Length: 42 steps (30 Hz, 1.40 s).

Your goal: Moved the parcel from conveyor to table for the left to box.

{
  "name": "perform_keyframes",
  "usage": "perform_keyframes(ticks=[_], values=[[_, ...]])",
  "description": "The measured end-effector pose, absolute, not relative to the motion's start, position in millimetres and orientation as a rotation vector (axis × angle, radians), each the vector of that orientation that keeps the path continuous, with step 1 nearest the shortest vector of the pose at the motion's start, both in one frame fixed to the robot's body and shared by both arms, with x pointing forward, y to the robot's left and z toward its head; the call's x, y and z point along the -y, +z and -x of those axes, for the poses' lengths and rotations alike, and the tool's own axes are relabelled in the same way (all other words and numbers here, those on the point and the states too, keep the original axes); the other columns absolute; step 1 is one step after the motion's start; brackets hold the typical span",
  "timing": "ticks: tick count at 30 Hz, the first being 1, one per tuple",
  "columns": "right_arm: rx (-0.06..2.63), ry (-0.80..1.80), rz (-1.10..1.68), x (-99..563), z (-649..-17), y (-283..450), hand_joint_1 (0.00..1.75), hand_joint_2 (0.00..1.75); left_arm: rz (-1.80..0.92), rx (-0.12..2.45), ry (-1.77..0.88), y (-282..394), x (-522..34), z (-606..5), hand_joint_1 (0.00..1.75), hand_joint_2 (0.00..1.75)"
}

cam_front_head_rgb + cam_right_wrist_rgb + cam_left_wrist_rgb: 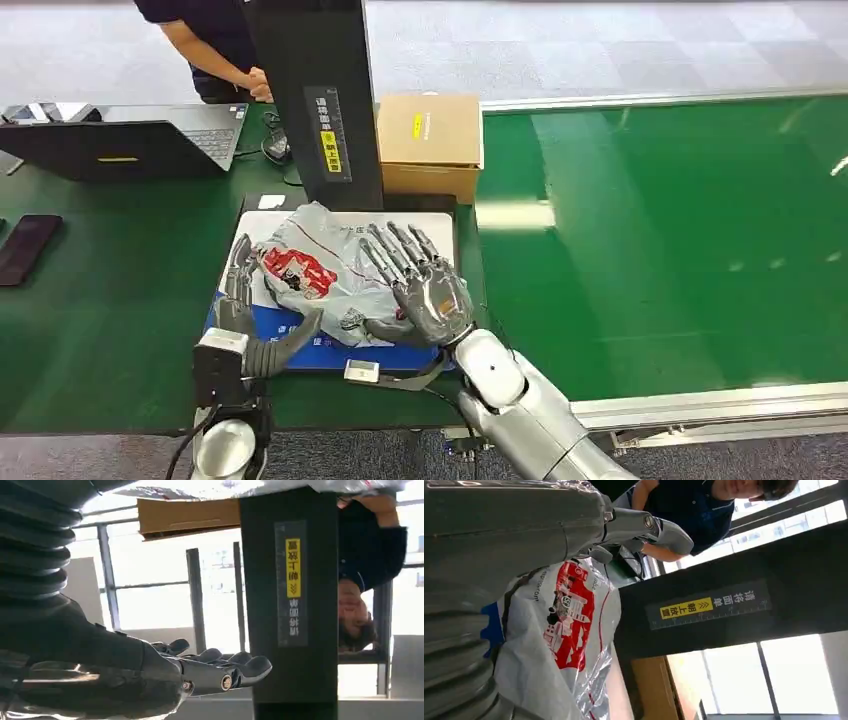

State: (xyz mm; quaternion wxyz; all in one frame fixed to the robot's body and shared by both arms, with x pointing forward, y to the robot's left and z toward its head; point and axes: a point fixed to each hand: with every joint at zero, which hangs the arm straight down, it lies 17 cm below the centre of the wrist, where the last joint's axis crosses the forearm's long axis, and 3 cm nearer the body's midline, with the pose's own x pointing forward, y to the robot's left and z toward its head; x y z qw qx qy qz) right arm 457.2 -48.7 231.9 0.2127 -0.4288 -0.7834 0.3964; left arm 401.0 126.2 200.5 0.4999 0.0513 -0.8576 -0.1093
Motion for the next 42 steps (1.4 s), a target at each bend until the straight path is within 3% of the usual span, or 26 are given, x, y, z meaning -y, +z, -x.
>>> perform_keyframes(ticks=[6, 10, 22, 34, 42], values=[[2.424, 0.657, 0.826, 78, -424, 288, 0.00, 1.75, -0.130, 2.072, -0.274, 201, -126, -402, 0.00, 1.75], [2.447, 0.380, 0.680, 115, -416, 306, 0.00, 1.75, -0.140, 2.073, -0.270, 201, -127, -403, 0.00, 1.75], [2.466, 0.114, 0.554, 165, -403, 321, 0.00, 1.75, -0.209, 2.070, -0.342, 194, -127, -401, 0.00, 1.75], [2.447, 0.068, 0.469, 188, -395, 317, 0.00, 1.75, -0.397, 1.816, -0.938, 123, -111, -389, 0.00, 1.75], [2.433, 0.062, 0.480, 195, -397, 314, 0.00, 1.75, -0.447, 1.743, -1.101, 106, -118, -398, 0.00, 1.75]])
